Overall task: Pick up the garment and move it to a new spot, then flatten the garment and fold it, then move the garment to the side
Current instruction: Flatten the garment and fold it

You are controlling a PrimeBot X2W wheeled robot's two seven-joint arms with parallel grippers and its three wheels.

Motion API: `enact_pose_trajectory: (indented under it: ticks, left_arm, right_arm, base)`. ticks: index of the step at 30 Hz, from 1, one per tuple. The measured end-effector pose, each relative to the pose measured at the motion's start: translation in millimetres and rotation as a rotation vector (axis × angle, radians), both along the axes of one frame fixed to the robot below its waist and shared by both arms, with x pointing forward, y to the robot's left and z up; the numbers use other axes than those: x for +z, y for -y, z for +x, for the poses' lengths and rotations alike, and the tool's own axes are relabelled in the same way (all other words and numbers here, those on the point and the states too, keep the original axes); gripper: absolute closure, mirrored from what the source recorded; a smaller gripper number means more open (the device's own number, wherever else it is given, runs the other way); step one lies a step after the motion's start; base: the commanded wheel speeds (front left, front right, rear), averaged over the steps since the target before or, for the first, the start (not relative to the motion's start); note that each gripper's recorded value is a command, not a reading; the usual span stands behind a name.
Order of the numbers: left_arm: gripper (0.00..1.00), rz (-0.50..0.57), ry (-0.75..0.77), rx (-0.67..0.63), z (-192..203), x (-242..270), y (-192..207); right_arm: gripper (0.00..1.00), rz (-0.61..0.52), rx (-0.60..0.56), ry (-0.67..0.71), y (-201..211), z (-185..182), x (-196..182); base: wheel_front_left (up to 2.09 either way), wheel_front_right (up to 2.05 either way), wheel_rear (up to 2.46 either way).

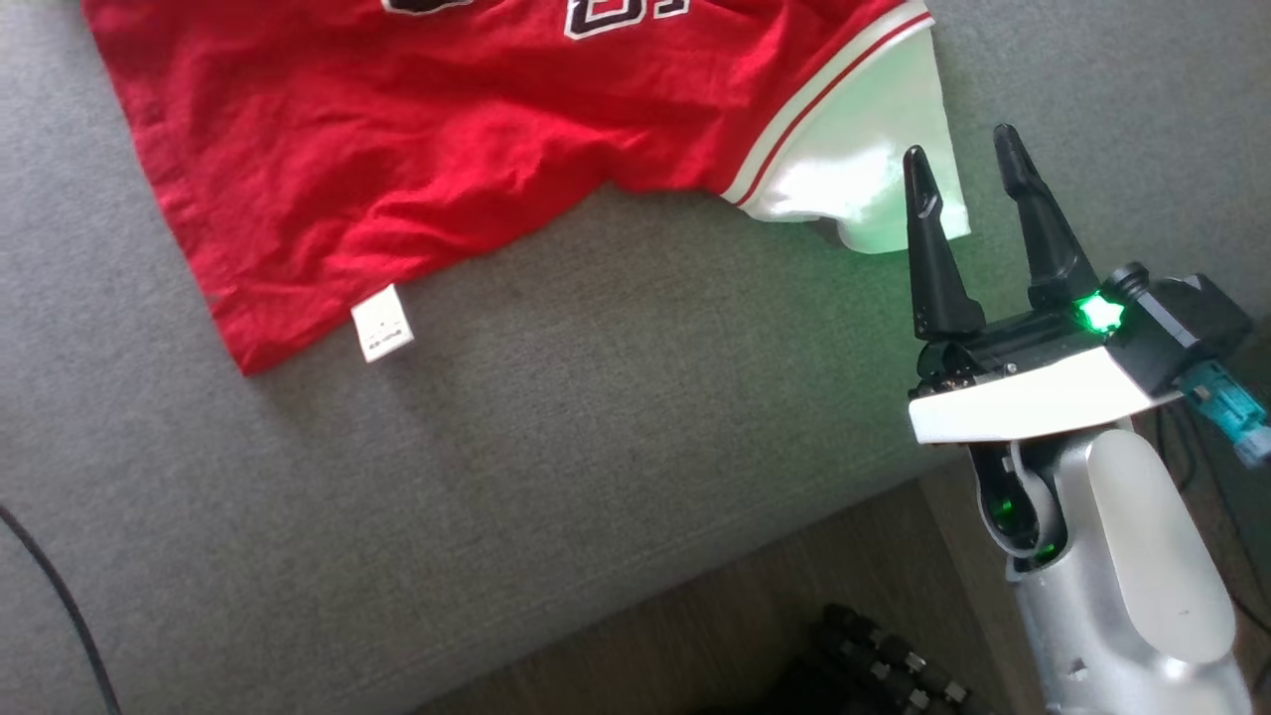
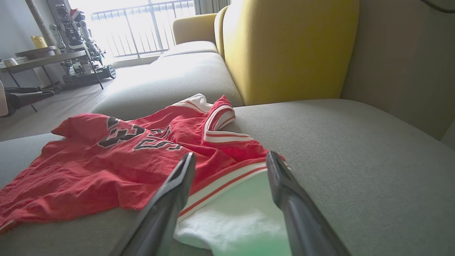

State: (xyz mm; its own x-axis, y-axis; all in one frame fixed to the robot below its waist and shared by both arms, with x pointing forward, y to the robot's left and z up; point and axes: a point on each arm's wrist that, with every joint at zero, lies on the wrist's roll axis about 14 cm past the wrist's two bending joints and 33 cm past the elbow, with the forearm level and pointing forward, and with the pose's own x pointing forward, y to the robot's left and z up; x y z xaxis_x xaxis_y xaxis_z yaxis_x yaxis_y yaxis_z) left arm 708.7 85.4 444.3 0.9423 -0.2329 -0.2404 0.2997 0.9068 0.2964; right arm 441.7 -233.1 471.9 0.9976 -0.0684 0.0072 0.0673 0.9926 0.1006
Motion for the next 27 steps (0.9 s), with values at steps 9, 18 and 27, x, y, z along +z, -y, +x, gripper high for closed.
enact_pose_trajectory:
  ticks: [9,18,27]
  left_arm:
    - [0.0,-0.068,0.152,0.016,-6,51,-12]
    - [0.0,-0.208,0.29,-0.02,-60,106,-10]
    - [0.0,-0.32,0.304,0.034,-182,88,-32]
  right_arm:
    - [0.0,0.001,0.033,0.042,-11,6,12]
    - [0.0,-0.04,0.056,0.128,-20,5,46]
    - [0.0,-0.063,0.06,0.14,-26,-11,55]
  base:
    - [0.0,0.0,0.0]
    - [0.0,0.0,0.0]
    - [0.0,0.0,0.0]
